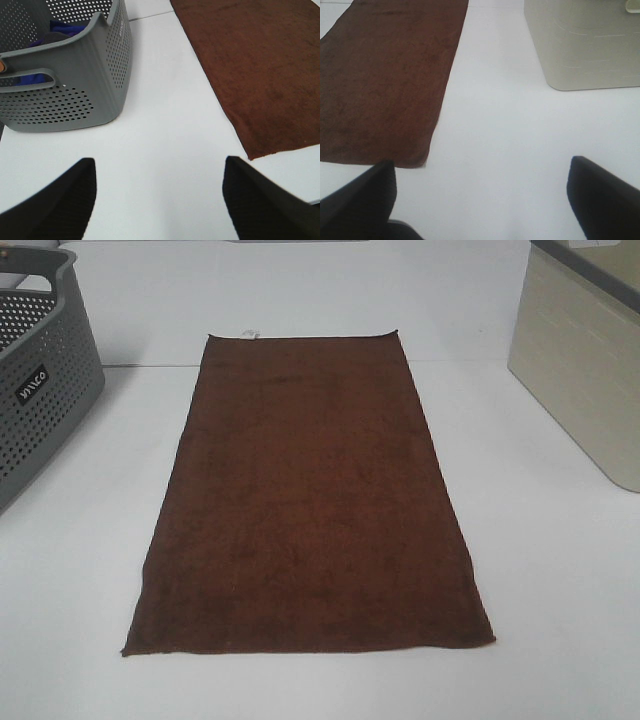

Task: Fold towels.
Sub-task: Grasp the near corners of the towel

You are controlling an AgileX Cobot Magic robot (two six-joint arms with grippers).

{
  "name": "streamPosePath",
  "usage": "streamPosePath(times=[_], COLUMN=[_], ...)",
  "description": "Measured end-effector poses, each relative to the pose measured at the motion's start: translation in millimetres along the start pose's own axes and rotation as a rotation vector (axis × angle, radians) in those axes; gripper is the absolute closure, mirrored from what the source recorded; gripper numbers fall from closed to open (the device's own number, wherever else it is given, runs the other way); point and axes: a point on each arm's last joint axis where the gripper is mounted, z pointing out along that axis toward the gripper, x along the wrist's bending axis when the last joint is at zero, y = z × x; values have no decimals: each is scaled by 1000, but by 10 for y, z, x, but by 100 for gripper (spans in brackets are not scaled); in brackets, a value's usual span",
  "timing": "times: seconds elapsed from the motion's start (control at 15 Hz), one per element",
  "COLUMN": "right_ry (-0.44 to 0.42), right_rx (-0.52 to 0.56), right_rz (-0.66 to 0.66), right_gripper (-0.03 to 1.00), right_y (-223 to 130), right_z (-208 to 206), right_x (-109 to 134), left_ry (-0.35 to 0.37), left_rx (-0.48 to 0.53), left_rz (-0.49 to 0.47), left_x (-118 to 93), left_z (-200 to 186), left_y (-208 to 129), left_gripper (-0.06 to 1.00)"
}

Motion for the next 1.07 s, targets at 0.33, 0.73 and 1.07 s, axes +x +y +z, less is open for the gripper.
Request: streamPosePath(times=[0.33,0.73,1.07], right_ry=[0,0,0], right_rx=[0,0,0], right_rz=[0,0,0], right_gripper=[10,10,10], right_y=[0,0,0], right_z=[0,0,0], right_x=[0,0,0], left_ry=[0,0,0], left_rx=[0,0,0], left_rz=[0,0,0], left_x=[0,0,0], left_z=[0,0,0], left_y=[0,0,0], left_gripper=[26,26,26])
